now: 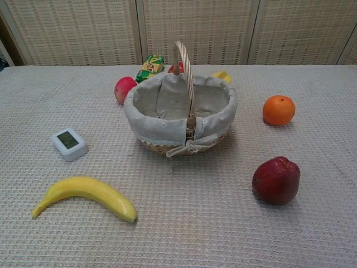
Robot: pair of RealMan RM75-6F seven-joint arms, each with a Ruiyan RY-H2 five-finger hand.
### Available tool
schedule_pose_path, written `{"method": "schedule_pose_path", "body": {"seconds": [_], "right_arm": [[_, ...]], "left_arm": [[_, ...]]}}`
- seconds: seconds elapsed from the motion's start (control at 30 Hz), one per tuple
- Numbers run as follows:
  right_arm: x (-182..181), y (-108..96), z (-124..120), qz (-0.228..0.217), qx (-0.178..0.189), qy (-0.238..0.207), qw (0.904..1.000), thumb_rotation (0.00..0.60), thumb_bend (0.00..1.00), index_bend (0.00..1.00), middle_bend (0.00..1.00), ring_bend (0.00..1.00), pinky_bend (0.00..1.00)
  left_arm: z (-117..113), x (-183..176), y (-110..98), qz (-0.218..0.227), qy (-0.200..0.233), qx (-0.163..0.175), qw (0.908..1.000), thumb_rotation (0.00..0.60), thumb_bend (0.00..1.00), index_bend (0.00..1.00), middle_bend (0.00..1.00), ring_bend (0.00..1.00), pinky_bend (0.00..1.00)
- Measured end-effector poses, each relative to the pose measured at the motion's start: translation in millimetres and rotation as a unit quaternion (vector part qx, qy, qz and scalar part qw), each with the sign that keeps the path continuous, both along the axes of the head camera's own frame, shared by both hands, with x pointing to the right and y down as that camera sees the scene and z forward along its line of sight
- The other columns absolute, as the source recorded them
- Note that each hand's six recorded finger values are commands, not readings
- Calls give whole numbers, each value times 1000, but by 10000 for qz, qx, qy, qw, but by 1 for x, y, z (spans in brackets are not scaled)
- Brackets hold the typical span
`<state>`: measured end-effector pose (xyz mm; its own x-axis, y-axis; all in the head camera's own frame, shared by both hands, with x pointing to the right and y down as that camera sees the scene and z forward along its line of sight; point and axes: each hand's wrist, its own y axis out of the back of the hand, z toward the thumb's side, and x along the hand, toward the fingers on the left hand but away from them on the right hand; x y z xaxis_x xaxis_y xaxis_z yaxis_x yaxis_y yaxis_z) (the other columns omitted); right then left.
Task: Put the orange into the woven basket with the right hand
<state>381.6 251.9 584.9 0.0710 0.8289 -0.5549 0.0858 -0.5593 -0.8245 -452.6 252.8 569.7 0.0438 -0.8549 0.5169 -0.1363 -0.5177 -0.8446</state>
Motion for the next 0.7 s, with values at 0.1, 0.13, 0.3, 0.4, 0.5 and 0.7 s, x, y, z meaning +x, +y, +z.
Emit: {"method": "schedule_pose_path", "body": {"seconds": [0.1, 0.13, 0.3, 0.4, 0.5, 0.7], "right_arm": [[0, 0, 0, 8, -23, 16, 10000, 600, 156, 0, 0, 0, 53], [0, -1, 0, 11, -25, 21, 10000, 600, 156, 0, 0, 0, 53], [0, -6, -1, 77, -65, 17, 9999, 600, 130, 0, 0, 0, 52], [-2, -15, -2, 85, -41, 34, 9999, 600, 110, 0, 0, 0, 52], [-4, -22, -2, 53, -33, 62, 10000, 600, 50, 0, 0, 0, 52], [-9, -57, 17, 165, -282, 233, 9992, 600, 33, 0, 0, 0, 51]], "left_arm": [[0, 0, 0, -5, -1, 0, 10000, 600, 331, 0, 0, 0, 103], [0, 0, 0, -10, 4, 0, 10000, 600, 330, 0, 0, 0, 103], [-1, -1, 0, -29, 13, 15, 10000, 600, 330, 0, 0, 0, 104], [0, -1, 0, -42, 13, 11, 10000, 600, 330, 0, 0, 0, 104], [1, -1, 0, -48, 29, -16, 10000, 600, 333, 0, 0, 0, 104], [2, -2, 0, -79, 44, -62, 9999, 600, 332, 0, 0, 0, 103]]}}
